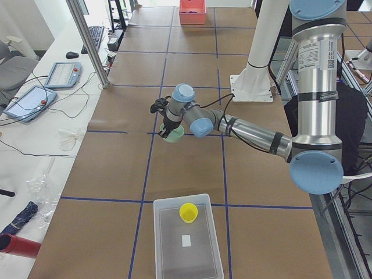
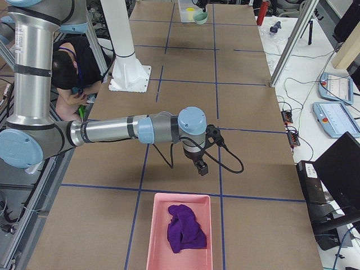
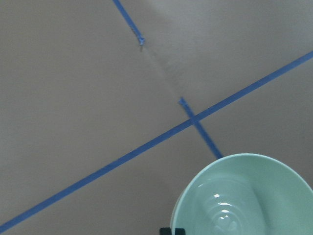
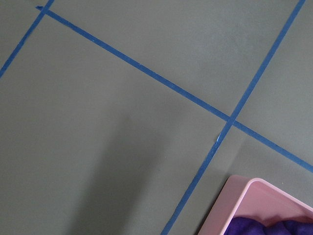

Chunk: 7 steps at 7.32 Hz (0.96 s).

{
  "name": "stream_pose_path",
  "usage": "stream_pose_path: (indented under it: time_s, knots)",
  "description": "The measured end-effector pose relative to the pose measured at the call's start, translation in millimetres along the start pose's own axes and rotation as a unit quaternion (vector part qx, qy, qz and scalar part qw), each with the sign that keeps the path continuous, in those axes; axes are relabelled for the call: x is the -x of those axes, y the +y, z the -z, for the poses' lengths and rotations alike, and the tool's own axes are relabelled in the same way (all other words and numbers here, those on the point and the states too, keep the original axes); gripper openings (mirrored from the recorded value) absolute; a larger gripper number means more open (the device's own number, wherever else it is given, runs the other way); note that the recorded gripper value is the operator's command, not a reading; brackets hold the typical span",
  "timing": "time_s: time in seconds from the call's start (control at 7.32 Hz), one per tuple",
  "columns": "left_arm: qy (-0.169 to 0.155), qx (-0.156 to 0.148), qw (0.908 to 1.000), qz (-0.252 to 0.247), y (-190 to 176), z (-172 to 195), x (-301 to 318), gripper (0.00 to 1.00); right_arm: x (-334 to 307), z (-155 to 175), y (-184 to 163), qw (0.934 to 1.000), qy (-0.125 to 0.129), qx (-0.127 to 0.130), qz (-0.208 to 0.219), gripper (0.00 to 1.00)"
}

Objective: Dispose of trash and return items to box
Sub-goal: 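Lift the green bowl with the left gripper and carry it away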

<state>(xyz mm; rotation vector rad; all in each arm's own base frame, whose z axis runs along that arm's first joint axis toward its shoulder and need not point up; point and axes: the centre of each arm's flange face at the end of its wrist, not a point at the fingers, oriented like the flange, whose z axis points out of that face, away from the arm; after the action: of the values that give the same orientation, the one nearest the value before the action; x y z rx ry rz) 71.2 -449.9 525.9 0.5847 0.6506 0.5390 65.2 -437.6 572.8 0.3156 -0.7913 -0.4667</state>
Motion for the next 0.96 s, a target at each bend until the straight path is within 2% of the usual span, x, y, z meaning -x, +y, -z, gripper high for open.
stream_pose_path:
  time_s: [0.27,0.68,0.96]
  knots:
    - [-0.019,0.017,0.9983,-0.053,79,22,83,0.0,1,1,0,1.0,0.0,-0.001,0.001,1.0]
    - [-0.038,0.054,0.9938,-0.09,180,57,164,0.0,2,2,-1,1.0,0.001,-0.004,0.004,1.0]
    - [-0.027,0.073,0.993,-0.09,240,39,183,0.0,3,3,-3,0.9999,0.005,-0.011,0.011,1.0]
